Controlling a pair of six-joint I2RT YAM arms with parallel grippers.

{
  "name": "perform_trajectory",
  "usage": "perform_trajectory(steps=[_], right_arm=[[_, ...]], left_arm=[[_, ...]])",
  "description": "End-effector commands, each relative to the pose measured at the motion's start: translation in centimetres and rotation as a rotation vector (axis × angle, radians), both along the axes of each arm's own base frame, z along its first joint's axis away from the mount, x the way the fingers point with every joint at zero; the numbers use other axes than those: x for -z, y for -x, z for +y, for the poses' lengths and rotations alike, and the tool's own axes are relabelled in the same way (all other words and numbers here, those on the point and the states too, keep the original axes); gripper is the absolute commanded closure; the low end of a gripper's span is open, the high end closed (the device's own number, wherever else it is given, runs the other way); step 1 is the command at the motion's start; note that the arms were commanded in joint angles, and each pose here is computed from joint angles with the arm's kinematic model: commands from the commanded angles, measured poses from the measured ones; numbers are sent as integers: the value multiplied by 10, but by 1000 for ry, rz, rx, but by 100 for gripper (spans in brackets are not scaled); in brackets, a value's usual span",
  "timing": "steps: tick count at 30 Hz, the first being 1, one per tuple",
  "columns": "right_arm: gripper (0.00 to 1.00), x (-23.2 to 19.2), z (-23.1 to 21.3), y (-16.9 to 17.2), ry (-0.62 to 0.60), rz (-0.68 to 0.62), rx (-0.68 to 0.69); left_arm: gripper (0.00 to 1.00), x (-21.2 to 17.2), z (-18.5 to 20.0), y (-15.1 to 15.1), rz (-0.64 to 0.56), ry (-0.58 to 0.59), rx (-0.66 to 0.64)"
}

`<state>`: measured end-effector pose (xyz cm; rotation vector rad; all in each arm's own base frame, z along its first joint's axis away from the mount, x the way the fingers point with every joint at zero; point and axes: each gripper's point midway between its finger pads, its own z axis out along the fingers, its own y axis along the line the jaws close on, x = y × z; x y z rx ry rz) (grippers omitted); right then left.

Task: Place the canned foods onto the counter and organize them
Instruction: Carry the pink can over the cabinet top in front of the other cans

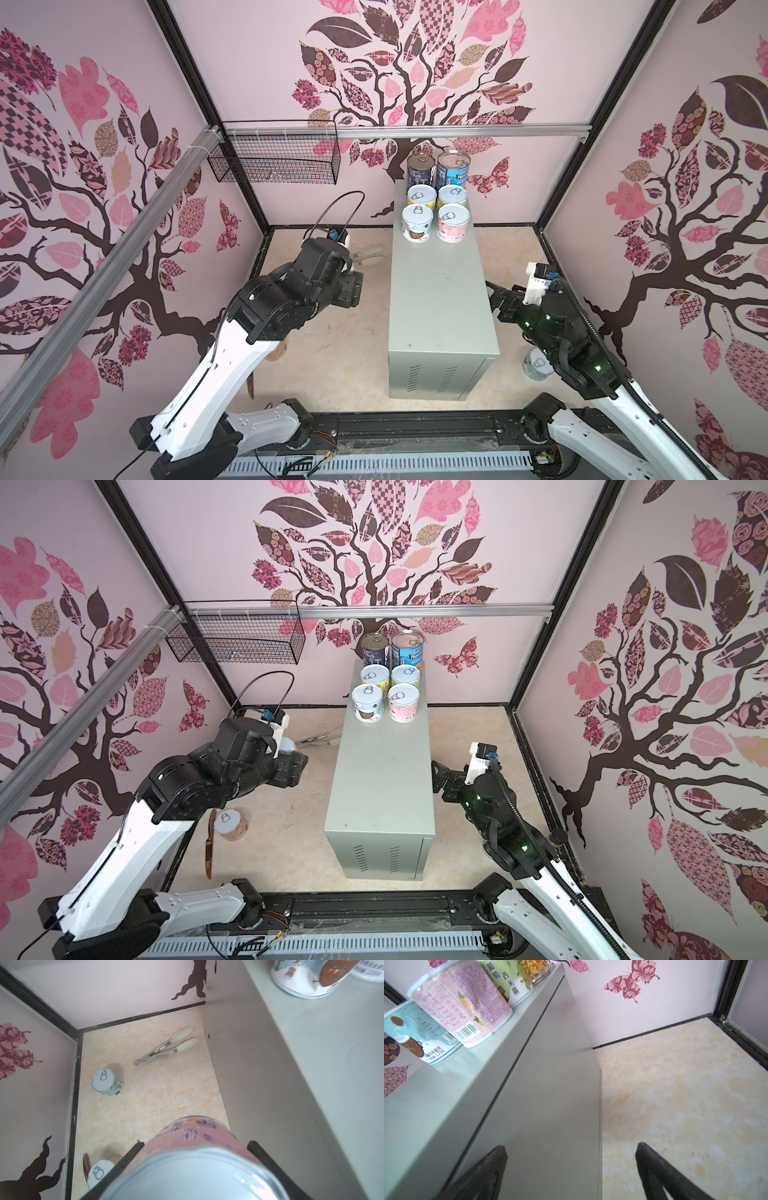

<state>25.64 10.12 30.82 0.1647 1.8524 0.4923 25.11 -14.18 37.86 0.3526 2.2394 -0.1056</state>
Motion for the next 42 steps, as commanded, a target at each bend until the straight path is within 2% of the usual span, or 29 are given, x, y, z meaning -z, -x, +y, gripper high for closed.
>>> perform_trajectory(steps=[1,8,16,34,42], right_arm=[[0,-19,-5,0,13,-32,18],[0,-35,-9,0,17,-67,37],[0,-38,-9,-3,33,-73,44],[0,-27,-10,-1,52,-78,36],[0,-26,-13,4,47,-90,38]], left_arm=[[44,-40,-15,2,-69,54,98],[44,-68,-49,-3,-81,115,207],[44,-70,-98,-9,-93,52,293],[43,-38,-151,-52,-53,22,298],[36,-28,-157,-68,-37,7,278]])
